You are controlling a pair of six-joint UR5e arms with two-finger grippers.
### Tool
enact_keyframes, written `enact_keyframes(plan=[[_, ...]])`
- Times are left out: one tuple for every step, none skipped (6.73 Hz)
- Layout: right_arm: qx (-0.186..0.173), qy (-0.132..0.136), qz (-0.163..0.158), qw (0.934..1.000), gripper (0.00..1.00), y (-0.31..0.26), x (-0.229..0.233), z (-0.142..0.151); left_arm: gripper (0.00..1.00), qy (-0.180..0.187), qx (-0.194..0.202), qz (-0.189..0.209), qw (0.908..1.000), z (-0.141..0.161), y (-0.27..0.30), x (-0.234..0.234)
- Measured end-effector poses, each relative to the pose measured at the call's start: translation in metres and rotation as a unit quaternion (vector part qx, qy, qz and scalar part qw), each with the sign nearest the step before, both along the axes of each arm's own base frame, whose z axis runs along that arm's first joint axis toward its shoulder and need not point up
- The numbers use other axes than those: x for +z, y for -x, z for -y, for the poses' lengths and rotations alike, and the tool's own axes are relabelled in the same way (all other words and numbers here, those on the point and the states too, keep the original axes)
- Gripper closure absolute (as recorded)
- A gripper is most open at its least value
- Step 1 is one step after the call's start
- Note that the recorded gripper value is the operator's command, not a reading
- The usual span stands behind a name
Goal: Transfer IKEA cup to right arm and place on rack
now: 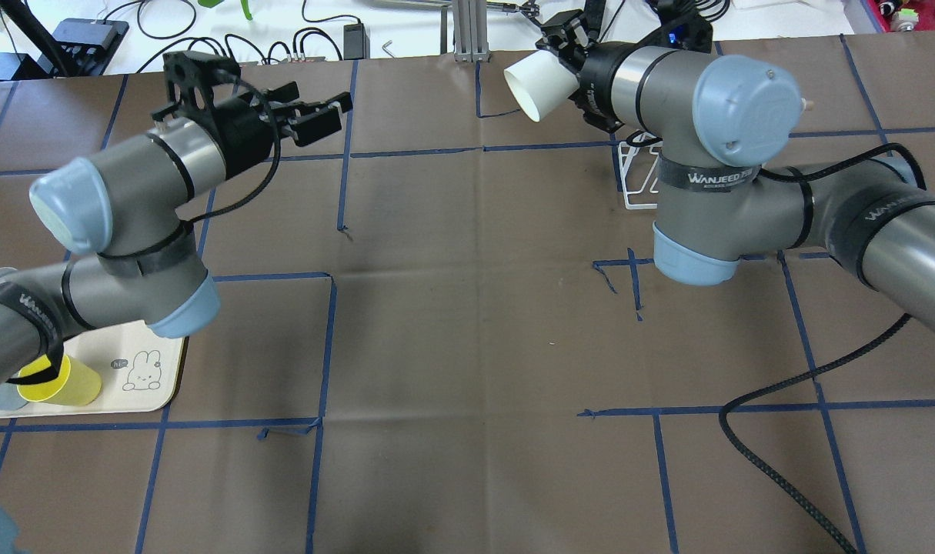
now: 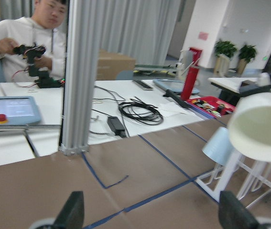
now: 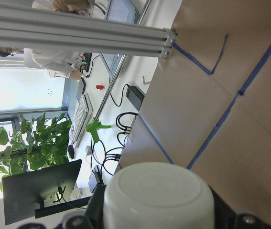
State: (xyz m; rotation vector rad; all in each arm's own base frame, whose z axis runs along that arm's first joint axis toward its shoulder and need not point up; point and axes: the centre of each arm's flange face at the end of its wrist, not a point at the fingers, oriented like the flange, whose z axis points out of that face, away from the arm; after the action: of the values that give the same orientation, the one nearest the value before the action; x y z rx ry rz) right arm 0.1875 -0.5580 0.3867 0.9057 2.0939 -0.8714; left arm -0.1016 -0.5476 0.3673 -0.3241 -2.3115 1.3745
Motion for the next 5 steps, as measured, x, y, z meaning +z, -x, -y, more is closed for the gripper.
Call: enact_keyframes(plan=[[0.003,0.025,-0.064,0.9976,0.95,0.029,0.003,0.011,0.01,-0.054,0.050,0.024,0.9970,0.026,0.004,0.028],[0.006,0.048,-0.127,0.9907,0.96,0.059,0.009,0.021,0.01,-0.127,0.093,0.057,0.9858,0.049,0.016,0.059],[0.013,0.065,-0.184,0.9806,0.96,0.087,0.014,0.032,0.01,-0.209,0.119,0.091,0.9662,0.062,0.028,0.089],[0.023,0.076,-0.235,0.9688,0.97,0.116,0.011,0.045,0.01,-0.300,0.127,0.117,0.9381,0.062,0.033,0.104],[0.038,0.091,-0.280,0.9550,0.96,0.146,0.006,0.060,0.01,-0.387,0.133,0.144,0.9011,0.050,0.032,0.104]])
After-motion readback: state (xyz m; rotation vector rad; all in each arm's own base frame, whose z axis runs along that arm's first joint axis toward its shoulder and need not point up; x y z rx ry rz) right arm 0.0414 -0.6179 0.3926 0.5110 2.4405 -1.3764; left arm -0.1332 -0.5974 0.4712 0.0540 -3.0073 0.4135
